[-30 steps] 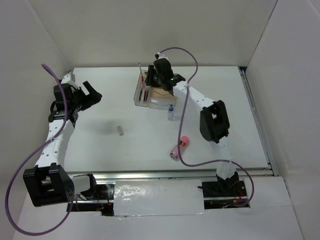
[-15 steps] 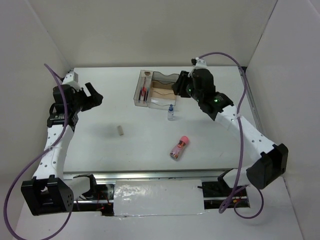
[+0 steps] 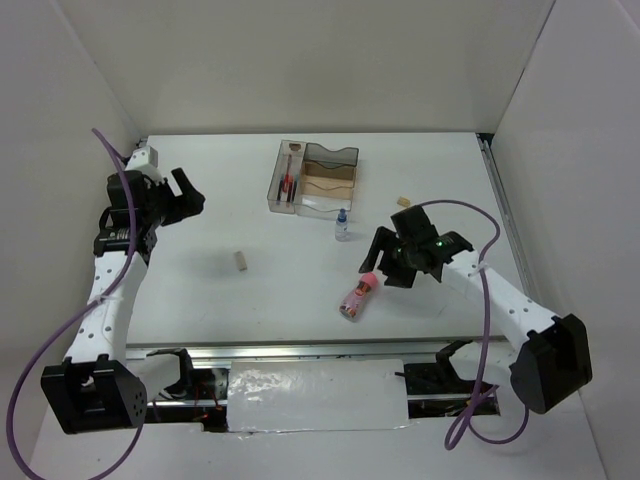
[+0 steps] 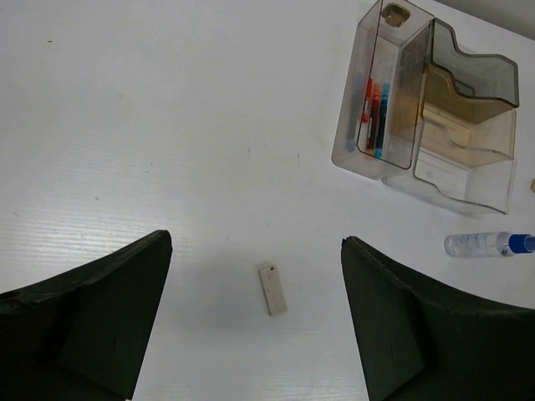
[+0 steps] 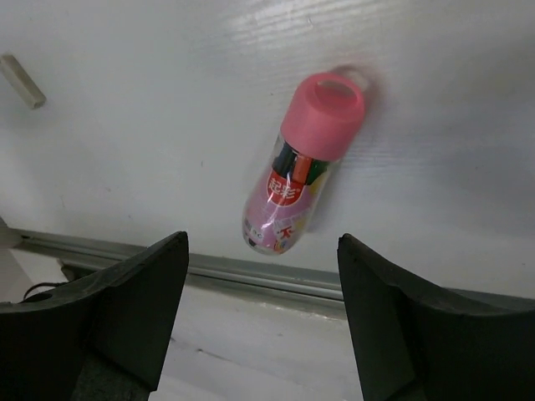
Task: Sort the stationery into containers
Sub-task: Pick up the stationery from the center of the board.
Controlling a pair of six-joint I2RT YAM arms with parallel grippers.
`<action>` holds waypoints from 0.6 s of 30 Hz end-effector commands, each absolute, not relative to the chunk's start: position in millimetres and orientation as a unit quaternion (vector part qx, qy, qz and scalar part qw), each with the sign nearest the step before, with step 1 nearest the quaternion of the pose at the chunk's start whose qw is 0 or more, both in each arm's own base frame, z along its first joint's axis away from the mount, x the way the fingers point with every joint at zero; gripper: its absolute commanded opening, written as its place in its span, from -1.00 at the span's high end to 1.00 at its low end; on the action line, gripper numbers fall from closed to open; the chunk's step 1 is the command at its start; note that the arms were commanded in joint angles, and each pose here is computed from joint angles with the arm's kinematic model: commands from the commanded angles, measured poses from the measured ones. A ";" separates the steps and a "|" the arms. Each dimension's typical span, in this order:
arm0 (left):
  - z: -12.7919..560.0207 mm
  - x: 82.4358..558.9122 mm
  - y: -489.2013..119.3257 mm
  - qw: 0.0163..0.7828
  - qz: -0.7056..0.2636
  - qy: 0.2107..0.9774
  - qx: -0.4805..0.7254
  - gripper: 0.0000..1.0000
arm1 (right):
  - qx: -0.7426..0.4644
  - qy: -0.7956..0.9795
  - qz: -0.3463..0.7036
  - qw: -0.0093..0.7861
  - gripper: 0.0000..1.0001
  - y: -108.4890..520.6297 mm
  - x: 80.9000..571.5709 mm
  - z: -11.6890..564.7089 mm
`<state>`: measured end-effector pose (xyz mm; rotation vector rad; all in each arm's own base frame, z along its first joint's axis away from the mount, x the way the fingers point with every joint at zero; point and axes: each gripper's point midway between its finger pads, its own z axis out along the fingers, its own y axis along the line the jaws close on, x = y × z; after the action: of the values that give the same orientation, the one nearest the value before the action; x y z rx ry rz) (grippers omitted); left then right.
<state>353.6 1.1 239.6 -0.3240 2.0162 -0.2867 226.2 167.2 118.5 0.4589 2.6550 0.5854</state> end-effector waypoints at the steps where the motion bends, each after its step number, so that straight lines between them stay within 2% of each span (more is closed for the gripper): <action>1: 268.5 355.1 6.6 0.549 -0.100 0.821 -0.122 -0.90 | 0.191 0.945 0.229 0.133 -0.57 176.1 199.8 111.1; 8: 257.1 361.4 6.0 0.534 -0.107 0.828 -0.135 -0.89 | 0.233 0.948 0.213 0.033 -0.54 193.4 178.3 68.8; 18: 262.8 361.0 9.6 0.550 -0.094 0.820 -0.126 -0.91 | 0.242 0.951 0.194 0.018 -0.49 227.8 212.3 56.6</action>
<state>355.9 7.6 234.0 -0.3397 2.0328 -0.2462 186.4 209.9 43.0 0.7509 3.0270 0.5426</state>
